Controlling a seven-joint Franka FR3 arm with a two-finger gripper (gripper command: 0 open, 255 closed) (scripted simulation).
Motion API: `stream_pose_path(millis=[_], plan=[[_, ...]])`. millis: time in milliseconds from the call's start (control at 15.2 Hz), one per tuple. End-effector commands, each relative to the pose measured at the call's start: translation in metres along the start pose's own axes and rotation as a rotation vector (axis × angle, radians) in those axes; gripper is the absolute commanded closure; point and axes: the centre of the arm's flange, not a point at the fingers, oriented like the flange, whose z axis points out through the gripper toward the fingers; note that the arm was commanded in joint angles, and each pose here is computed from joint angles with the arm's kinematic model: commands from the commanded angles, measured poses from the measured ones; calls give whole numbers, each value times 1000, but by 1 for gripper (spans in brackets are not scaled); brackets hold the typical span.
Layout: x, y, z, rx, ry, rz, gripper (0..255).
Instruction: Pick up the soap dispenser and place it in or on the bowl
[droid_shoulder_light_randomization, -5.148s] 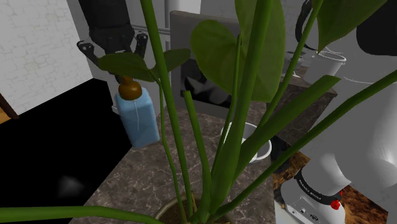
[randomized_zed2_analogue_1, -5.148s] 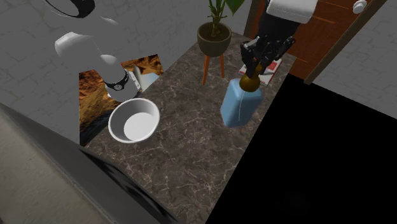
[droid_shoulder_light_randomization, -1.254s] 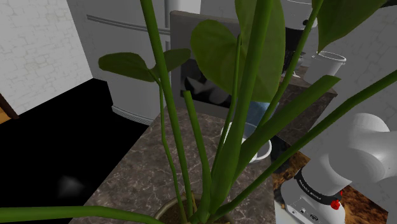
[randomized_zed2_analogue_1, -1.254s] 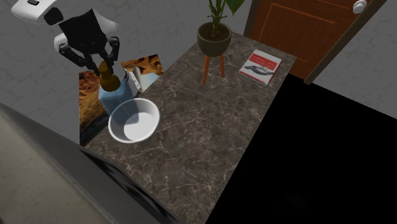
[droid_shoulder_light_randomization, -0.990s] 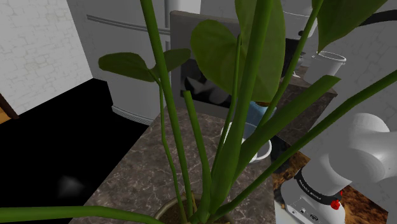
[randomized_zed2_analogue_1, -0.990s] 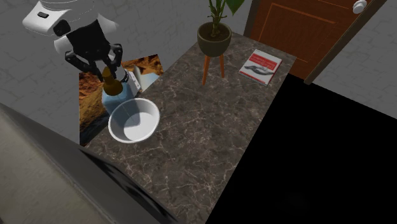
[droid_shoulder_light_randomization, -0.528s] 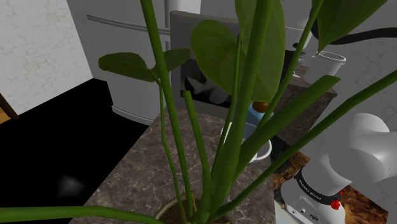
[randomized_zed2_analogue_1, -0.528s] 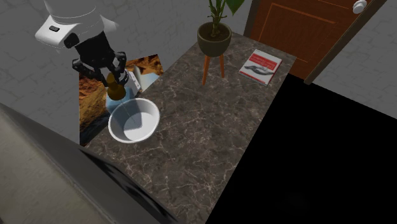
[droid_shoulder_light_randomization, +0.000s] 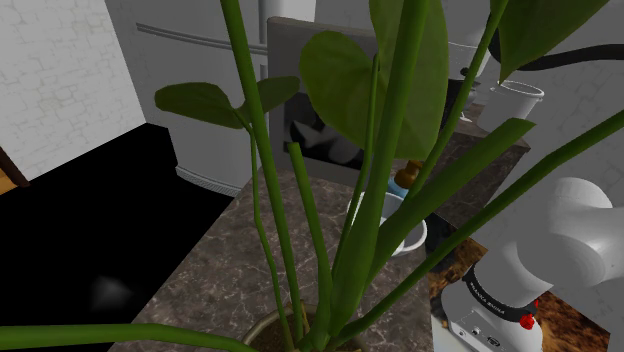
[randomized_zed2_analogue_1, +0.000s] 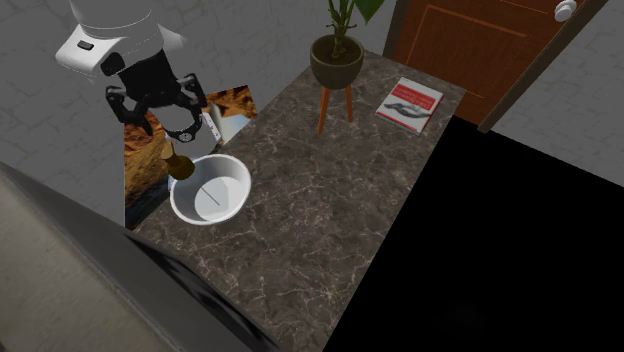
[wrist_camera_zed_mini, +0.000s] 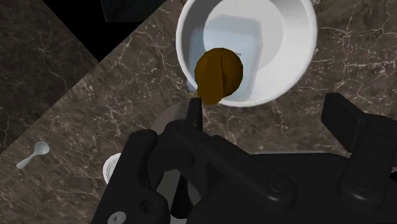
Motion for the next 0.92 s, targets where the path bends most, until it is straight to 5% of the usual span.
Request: stream_pose_path(millis=[0, 330, 858], plan=[[0, 0, 0, 0, 0, 0, 0], [0, 0, -50, 0, 0, 0, 0], [0, 0, -50, 0, 0, 0, 0]])
